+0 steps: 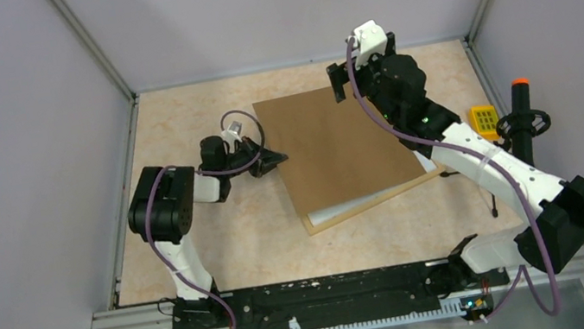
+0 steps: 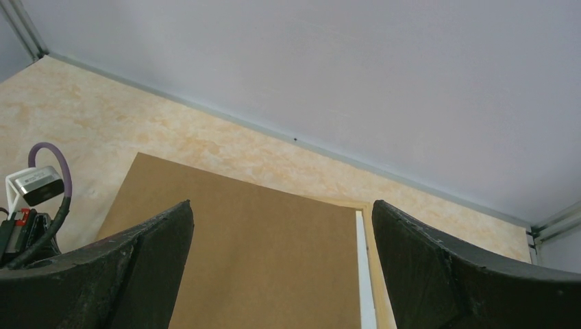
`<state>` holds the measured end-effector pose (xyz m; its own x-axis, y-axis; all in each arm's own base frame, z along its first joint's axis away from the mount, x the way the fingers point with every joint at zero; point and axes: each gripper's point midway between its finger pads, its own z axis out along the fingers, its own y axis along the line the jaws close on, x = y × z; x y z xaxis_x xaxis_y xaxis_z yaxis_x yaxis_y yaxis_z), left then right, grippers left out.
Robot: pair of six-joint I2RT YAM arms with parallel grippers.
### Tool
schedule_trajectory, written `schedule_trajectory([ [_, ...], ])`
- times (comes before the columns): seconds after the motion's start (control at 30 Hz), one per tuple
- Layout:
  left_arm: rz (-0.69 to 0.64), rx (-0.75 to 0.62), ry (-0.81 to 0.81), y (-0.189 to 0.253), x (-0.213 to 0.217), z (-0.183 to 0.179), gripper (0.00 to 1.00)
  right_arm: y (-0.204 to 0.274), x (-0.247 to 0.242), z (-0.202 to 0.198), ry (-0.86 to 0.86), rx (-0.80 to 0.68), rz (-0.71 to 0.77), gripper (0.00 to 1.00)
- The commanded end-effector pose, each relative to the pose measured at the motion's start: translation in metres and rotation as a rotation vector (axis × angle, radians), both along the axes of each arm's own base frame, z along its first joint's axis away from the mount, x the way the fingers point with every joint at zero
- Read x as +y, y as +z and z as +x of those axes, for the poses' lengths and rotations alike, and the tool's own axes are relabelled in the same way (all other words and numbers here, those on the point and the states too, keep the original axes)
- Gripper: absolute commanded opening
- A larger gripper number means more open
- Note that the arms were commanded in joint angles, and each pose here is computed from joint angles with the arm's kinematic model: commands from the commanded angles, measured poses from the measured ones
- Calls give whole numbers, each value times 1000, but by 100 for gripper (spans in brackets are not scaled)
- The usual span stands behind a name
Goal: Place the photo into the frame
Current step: Place the photo frame item in the photo frame.
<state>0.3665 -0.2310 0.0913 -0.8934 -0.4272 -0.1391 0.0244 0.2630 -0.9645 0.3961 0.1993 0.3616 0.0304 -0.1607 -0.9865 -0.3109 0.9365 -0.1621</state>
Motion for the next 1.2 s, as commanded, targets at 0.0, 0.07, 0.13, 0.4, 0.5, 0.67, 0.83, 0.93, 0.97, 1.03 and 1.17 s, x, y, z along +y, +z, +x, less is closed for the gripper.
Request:
schedule_trajectory([
  [0.0,20,-94,18,6,-3,11,0,16,-3,7,-14,-36,14,99],
  [0.07,31,-88,23,1,-3,11,0,13,-1,10,-10,-28,14,99],
  [0.13,41,-71,16,-5,-2,10,0,6,1,16,-4,-7,25,99],
  [0.4,66,-36,3,-19,0,4,0,-96,-19,82,-234,358,-19,99],
  [0.5,73,-31,3,-19,3,5,0,-143,-47,98,-382,456,-157,99],
  [0.67,88,-40,9,-17,6,7,0,-212,-111,101,-542,673,-174,88],
  [0.83,108,-30,17,-23,11,5,0,-253,-148,78,-590,752,-30,76],
  [0.93,100,-21,16,-24,10,5,0,-262,-162,68,-607,769,-10,68],
  [0.97,99,-22,15,-23,10,5,0,-264,-168,66,-621,781,0,64],
  [1.03,103,-27,16,-23,10,6,0,-268,-180,62,-646,796,46,56],
  [1.17,122,-30,16,-25,11,6,0,-269,-192,61,-643,769,139,46],
])
